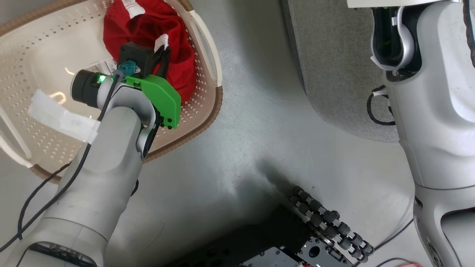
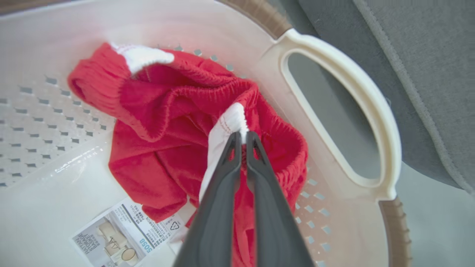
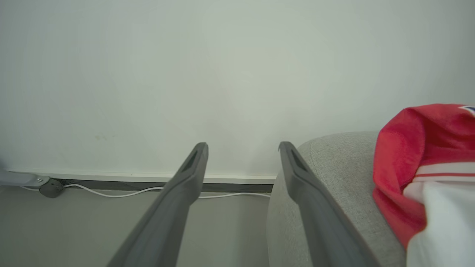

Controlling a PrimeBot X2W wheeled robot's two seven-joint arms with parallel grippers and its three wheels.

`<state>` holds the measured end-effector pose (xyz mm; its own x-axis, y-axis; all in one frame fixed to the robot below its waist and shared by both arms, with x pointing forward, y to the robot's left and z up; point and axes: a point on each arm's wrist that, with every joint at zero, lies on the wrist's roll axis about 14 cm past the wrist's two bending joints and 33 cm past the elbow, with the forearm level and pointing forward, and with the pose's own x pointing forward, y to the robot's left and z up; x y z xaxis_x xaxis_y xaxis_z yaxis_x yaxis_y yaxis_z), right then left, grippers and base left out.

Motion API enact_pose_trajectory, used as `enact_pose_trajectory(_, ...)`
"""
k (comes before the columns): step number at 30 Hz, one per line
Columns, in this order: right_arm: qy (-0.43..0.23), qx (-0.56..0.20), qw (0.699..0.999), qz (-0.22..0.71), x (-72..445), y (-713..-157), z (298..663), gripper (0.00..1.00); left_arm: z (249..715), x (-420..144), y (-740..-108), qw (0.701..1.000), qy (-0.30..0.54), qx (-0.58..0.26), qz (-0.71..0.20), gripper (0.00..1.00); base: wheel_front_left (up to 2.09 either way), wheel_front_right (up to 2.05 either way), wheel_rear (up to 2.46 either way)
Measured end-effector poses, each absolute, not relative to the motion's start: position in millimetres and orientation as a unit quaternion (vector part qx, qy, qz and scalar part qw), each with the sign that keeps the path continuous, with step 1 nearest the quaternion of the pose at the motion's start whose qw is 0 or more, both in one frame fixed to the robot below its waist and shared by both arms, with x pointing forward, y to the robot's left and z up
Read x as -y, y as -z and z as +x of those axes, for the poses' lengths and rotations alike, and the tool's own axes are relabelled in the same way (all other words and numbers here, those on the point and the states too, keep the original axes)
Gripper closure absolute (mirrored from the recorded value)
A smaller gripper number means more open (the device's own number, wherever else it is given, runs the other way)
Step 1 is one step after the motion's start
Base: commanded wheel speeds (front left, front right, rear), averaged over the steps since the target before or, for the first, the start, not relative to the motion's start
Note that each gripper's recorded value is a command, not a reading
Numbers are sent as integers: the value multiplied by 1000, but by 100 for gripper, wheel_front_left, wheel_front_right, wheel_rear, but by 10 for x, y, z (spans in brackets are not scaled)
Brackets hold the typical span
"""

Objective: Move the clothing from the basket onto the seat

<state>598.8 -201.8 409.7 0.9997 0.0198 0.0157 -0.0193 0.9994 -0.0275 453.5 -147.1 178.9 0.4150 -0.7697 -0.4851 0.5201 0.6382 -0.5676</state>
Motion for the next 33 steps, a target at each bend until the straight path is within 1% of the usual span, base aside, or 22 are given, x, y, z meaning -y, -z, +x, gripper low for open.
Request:
enact_pose_trajectory(9, -5, 7, 1000, -9, 2001, -4174, 5893, 0, 4734, 1378, -2162, 851, 396, -307, -156, 100, 0, 0, 0)
enact_pose_trajectory(18, -14, 9, 1000, -10, 1934, -4321, 5769, 0, 4833, 1187, -2541, 872, 387, -265, -138, 100, 0, 0, 0)
enact_pose_trajectory(33, -8, -2, 1000, 9, 1911, -4515, 5368, 0, 5027, 799, -3450, 913, 347, -177, -123, 100, 0, 0, 0)
